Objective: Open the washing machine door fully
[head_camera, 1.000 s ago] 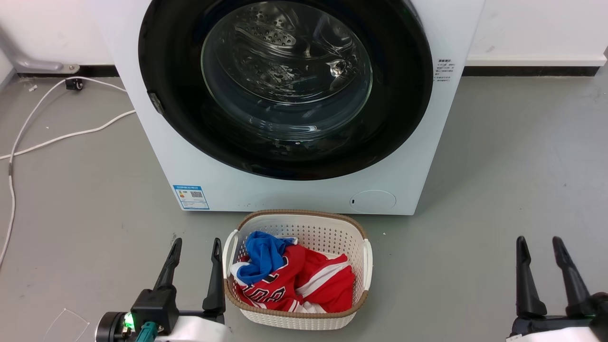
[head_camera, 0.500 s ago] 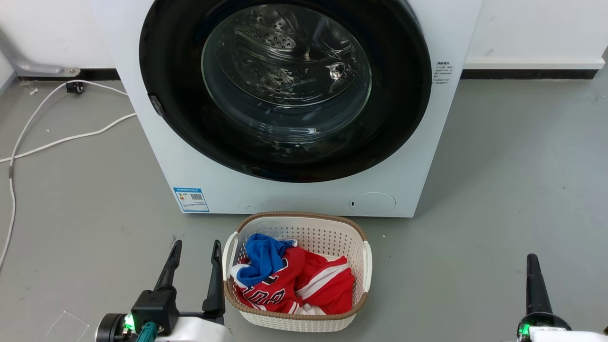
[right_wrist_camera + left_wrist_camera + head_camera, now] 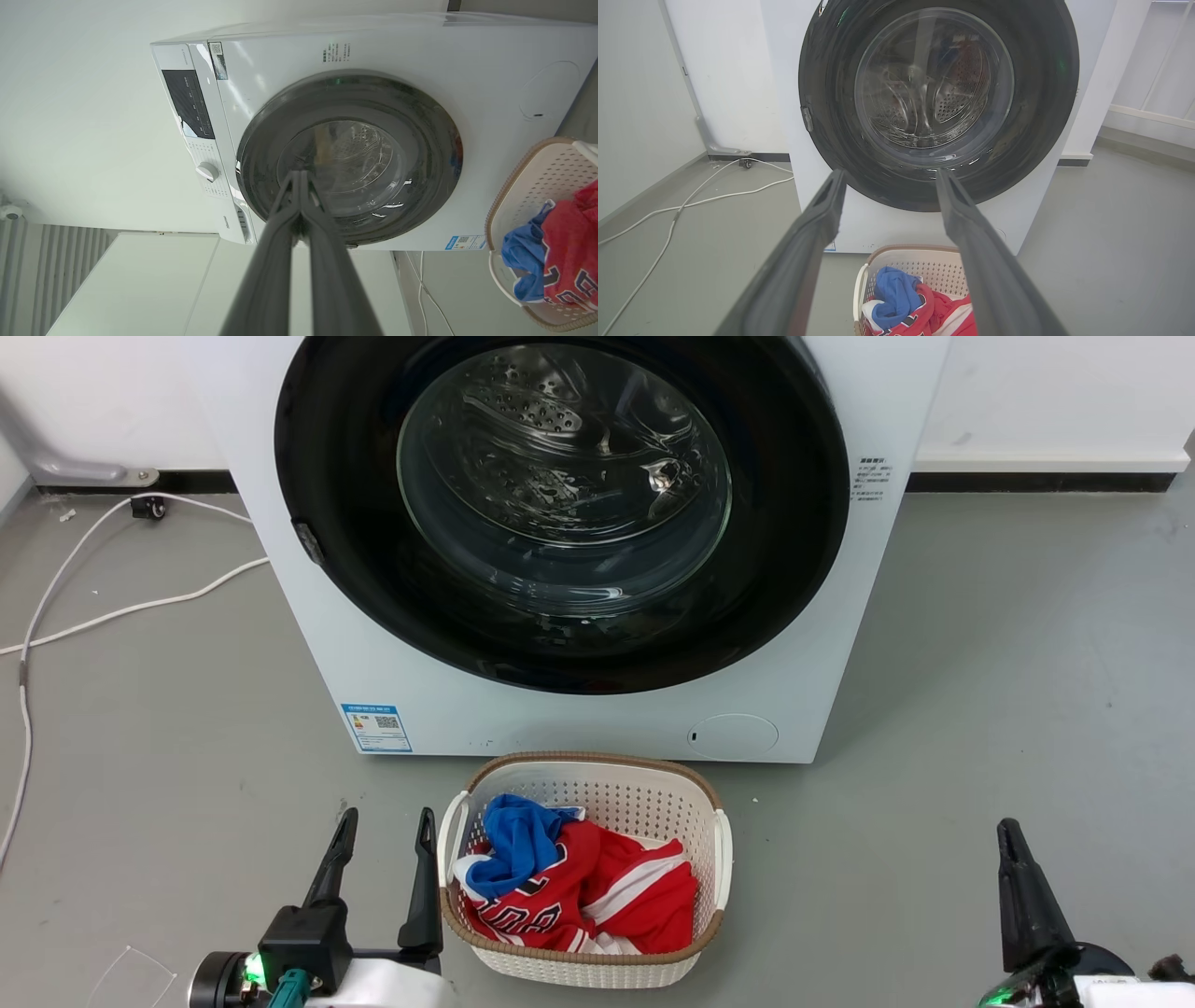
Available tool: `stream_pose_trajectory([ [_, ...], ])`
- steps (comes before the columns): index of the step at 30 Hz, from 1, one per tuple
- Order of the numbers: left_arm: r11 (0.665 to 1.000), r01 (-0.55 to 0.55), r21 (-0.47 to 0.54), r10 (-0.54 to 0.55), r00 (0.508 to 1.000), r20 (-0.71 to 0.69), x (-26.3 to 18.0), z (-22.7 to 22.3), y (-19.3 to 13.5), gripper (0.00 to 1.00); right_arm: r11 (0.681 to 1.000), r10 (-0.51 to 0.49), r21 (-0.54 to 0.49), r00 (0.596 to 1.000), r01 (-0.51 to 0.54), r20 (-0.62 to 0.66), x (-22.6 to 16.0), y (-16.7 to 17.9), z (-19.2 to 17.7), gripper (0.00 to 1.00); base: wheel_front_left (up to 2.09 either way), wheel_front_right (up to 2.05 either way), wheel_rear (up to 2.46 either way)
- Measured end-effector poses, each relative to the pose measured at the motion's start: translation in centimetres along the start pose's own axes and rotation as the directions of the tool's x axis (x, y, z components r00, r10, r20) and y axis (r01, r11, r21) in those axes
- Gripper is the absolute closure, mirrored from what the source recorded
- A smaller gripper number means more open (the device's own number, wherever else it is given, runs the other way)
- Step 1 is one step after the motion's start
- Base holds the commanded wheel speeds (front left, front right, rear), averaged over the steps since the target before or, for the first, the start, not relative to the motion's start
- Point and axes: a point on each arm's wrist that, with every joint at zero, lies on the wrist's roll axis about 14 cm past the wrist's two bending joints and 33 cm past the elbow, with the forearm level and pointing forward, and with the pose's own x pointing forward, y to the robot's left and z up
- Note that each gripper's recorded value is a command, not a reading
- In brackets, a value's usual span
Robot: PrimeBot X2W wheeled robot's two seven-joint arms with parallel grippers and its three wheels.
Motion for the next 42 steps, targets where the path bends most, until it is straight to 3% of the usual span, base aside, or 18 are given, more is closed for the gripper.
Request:
stream_pose_trajectory([
  [8,1.0,0.002,0.0,-0.002,1.0,0.0,0.0,0.0,-0.1,0.0,1.0,0.003,0.017,0.999,-0.002,-0.053,-0.4,0.2,0.1,1.0,0.0,0.0,0.0],
  [25,1.0,0.001,0.013,-0.001,1.0,-0.016,0.1,-0.5,0.0,0.0,1.0,-0.026,0.016,1.0,0.026,-0.003,0.6,-0.8,1.8,1.0,0.0,0.0,0.0],
  [37,0.999,0.017,0.03,-0.017,1.0,-0.005,3.9,-0.8,0.0,0.0,0.999,0.048,0.003,0.999,-0.048,0.02,9.0,1.0,5.4,1.0,0.0,0.0,0.0],
  [42,0.998,0.036,0.042,-0.036,0.999,-0.006,6.7,-1.8,-0.2,0.0,0.998,0.066,-0.012,0.997,-0.066,-0.037,15.3,1.3,6.0,1.0,0.0,0.0,0.0],
])
